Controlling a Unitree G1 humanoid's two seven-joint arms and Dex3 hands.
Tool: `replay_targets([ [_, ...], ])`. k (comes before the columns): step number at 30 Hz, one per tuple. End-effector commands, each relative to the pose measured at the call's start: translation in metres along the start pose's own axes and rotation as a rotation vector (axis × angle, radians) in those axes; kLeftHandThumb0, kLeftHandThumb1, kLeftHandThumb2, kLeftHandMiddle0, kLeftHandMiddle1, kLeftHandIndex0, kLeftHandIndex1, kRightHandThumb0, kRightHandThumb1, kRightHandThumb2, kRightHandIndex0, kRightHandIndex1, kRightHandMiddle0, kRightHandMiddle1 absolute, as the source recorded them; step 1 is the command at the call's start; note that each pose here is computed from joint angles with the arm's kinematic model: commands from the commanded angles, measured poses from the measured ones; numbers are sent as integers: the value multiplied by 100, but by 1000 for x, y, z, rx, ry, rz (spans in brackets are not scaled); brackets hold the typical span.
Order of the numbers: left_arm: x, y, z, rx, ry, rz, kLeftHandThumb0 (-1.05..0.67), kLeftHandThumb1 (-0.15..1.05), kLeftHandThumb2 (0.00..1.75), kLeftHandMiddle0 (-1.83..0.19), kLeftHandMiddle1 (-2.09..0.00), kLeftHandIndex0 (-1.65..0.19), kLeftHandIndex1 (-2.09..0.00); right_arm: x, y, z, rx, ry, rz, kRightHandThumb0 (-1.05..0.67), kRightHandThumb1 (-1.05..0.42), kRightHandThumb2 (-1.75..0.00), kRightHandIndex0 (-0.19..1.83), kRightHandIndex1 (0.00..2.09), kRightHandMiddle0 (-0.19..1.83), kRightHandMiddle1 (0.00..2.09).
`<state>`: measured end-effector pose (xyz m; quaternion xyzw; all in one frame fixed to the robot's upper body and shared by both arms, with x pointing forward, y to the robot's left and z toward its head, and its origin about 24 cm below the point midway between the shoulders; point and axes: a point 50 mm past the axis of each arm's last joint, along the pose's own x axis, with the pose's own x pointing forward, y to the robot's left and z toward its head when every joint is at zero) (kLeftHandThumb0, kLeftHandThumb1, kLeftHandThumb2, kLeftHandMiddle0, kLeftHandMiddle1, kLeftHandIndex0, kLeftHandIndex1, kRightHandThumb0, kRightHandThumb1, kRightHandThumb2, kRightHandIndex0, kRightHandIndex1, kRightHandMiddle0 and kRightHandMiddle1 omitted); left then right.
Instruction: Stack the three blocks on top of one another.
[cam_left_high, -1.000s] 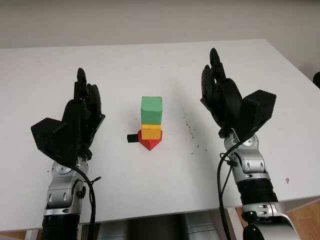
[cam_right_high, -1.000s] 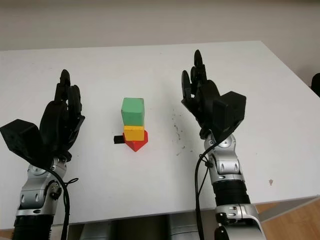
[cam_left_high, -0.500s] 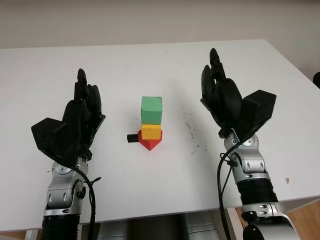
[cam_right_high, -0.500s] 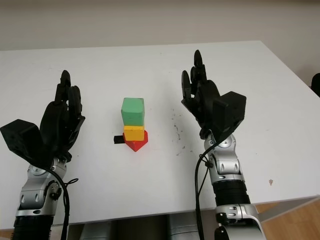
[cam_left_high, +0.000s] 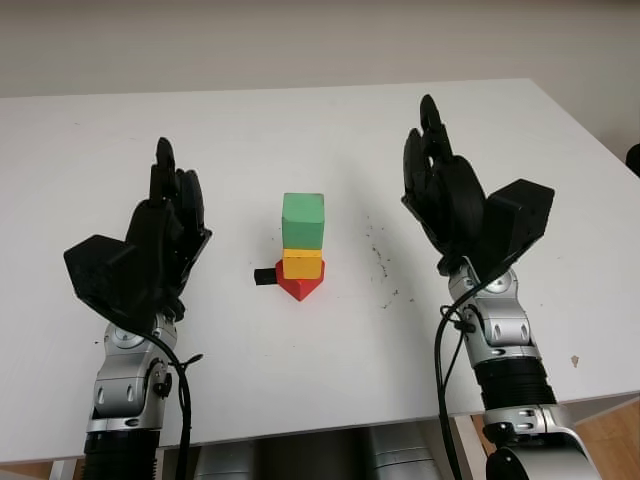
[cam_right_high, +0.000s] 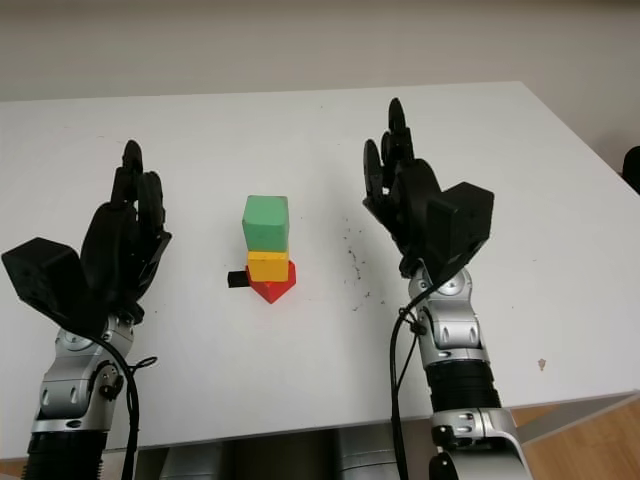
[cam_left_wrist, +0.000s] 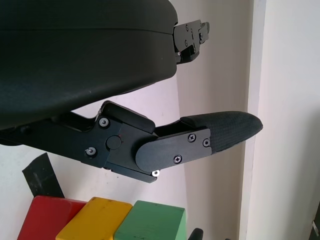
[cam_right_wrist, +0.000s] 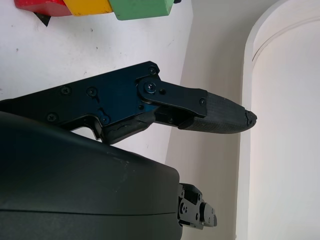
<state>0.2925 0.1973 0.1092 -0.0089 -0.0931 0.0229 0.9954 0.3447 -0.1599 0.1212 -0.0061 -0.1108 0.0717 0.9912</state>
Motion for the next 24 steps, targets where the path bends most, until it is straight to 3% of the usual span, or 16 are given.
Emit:
replay_targets([
  [1, -1, -1, 3, 6, -12, -2, -79, 105, 66, 19, 0, 19, -1, 0, 0, 6, -7, -23, 0, -75, -105, -65, -17, 6, -16, 6],
  [24, -6, -4, 3, 1, -10, -7, -78, 105, 67, 19, 0, 19, 0, -4, -3, 5, 1, -16, 5, -75, -105, -64, -18, 5, -17, 5],
])
